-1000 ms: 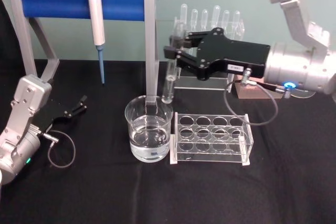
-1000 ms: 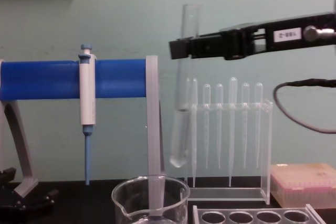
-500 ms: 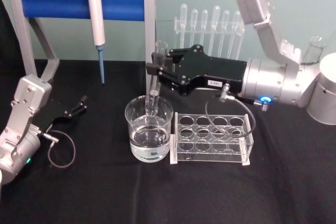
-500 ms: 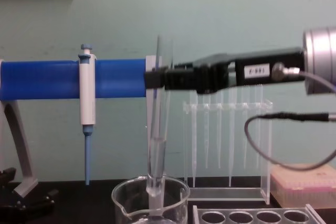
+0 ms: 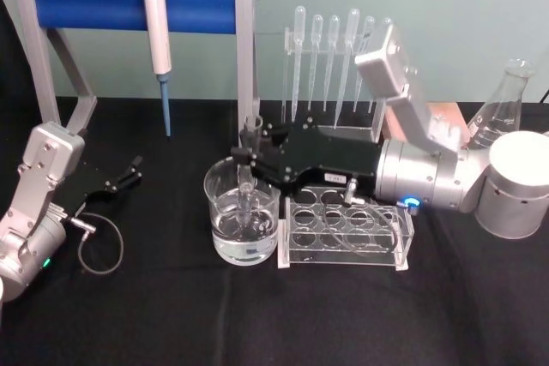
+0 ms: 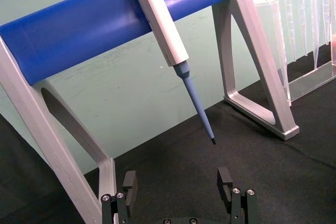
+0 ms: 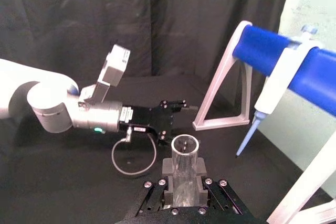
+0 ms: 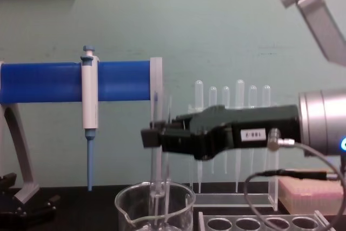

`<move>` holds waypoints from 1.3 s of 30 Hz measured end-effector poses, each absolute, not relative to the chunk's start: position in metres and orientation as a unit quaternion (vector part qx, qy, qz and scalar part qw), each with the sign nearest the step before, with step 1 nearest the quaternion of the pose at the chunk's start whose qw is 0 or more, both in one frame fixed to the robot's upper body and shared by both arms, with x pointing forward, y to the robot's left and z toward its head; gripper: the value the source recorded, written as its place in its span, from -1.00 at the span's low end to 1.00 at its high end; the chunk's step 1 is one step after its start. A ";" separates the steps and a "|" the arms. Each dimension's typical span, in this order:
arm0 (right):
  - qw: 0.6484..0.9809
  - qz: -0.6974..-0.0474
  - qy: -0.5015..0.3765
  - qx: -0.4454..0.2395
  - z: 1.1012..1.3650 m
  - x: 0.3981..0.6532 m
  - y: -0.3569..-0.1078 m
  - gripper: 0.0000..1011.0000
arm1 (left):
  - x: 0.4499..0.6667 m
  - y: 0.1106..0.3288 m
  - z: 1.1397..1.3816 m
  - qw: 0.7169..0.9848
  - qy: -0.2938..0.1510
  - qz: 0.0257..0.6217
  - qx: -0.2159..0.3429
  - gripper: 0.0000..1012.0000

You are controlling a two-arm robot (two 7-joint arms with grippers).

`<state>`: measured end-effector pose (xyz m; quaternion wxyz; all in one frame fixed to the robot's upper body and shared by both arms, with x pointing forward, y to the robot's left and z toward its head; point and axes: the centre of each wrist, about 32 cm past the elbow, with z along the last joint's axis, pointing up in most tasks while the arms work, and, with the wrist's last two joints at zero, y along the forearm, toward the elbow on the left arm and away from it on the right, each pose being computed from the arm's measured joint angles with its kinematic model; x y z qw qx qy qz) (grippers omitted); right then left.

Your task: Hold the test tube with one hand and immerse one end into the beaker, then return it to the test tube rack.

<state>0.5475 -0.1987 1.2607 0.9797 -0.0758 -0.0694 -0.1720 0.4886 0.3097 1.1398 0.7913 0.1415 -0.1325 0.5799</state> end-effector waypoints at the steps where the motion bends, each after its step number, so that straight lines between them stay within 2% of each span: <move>1: 0.980 -0.171 -0.069 -0.078 1.258 0.548 -0.198 -0.53 | 0.489 0.310 1.140 0.791 -0.132 0.580 0.141 0.98; 20: 0.976 -0.180 -0.071 -0.099 1.224 0.545 -0.194 -0.52 | 0.489 0.310 1.140 0.791 -0.132 0.580 0.141 0.98; 39: 0.972 -0.195 -0.070 -0.108 1.221 0.543 -0.195 -0.52 | 0.489 0.310 1.140 0.791 -0.132 0.580 0.141 0.98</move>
